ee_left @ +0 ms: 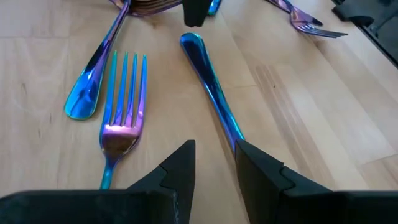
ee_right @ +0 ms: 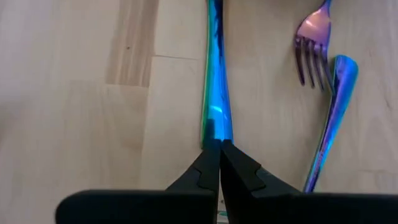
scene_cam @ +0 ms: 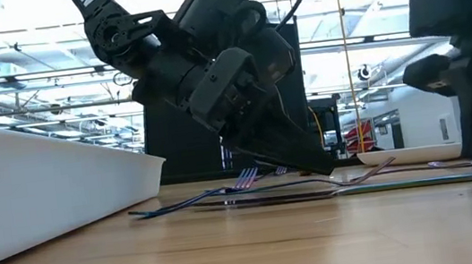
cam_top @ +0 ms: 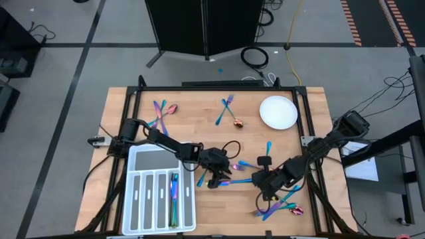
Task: Sort silverware
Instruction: Put the bottom left iridescent knife into the cutlery tray
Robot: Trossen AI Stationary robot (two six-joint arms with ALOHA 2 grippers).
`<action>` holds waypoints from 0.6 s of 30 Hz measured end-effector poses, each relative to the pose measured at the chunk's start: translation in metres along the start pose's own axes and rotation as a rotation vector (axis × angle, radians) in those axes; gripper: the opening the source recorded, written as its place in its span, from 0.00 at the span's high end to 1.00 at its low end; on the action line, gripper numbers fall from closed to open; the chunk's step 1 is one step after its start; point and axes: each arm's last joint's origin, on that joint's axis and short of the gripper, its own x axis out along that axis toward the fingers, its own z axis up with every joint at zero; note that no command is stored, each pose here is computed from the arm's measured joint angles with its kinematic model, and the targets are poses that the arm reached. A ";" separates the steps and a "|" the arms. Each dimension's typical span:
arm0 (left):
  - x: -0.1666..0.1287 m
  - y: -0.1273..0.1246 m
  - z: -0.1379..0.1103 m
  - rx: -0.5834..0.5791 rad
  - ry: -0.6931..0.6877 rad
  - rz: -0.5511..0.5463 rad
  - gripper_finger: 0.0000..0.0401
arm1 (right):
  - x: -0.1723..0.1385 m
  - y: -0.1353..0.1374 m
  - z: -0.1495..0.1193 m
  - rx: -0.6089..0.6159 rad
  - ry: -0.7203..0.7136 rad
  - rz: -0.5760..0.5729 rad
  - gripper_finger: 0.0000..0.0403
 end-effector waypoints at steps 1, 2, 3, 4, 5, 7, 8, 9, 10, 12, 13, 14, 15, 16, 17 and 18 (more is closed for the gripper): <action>0.000 0.000 0.000 0.000 0.000 0.000 0.72 | 0.001 0.000 -0.001 0.004 -0.003 0.001 1.00; 0.000 0.000 0.000 0.000 0.000 0.000 0.72 | 0.001 0.000 -0.001 0.007 -0.013 0.007 1.00; 0.000 0.000 0.000 0.000 0.000 0.000 0.72 | 0.001 0.000 0.000 0.008 -0.017 0.008 1.00; 0.000 0.000 0.000 0.000 0.000 0.000 0.72 | 0.001 0.000 0.000 0.010 -0.017 0.008 1.00; 0.000 0.000 0.000 0.000 0.000 0.000 0.72 | 0.001 0.000 0.000 0.011 -0.017 0.007 1.00; 0.000 0.000 0.001 0.001 -0.005 0.000 0.72 | 0.001 0.000 0.000 0.011 -0.017 0.007 1.00; 0.000 0.000 0.001 0.003 -0.012 -0.001 0.72 | 0.001 0.000 0.000 0.011 -0.018 0.006 1.00; 0.000 0.000 0.002 0.005 -0.019 -0.001 0.72 | 0.001 0.000 0.000 0.011 -0.018 0.006 1.00; 0.000 0.000 0.003 0.007 -0.026 -0.001 0.72 | 0.001 0.000 0.000 0.011 -0.017 0.005 1.00; 0.000 0.000 0.004 0.010 -0.036 -0.002 0.72 | 0.002 0.000 -0.001 0.012 -0.021 0.007 1.00; 0.000 0.000 0.004 0.010 -0.037 -0.002 0.72 | 0.003 0.000 -0.002 0.014 -0.022 0.008 1.00; 0.000 -0.001 0.004 0.010 -0.037 -0.002 0.72 | 0.004 -0.001 -0.005 0.019 -0.023 0.009 1.00; 0.000 -0.001 0.004 0.010 -0.035 -0.002 0.72 | 0.006 -0.002 -0.007 0.025 -0.027 0.013 1.00; 0.000 -0.001 0.004 0.010 -0.035 -0.003 0.72 | 0.007 -0.002 -0.009 0.032 -0.032 0.018 1.00; 0.000 -0.001 0.004 0.010 -0.034 -0.003 0.72 | 0.008 -0.003 -0.010 0.042 -0.038 0.022 1.00; 0.000 -0.001 0.003 0.011 -0.034 -0.004 0.72 | 0.009 -0.003 -0.011 0.052 -0.042 0.022 1.00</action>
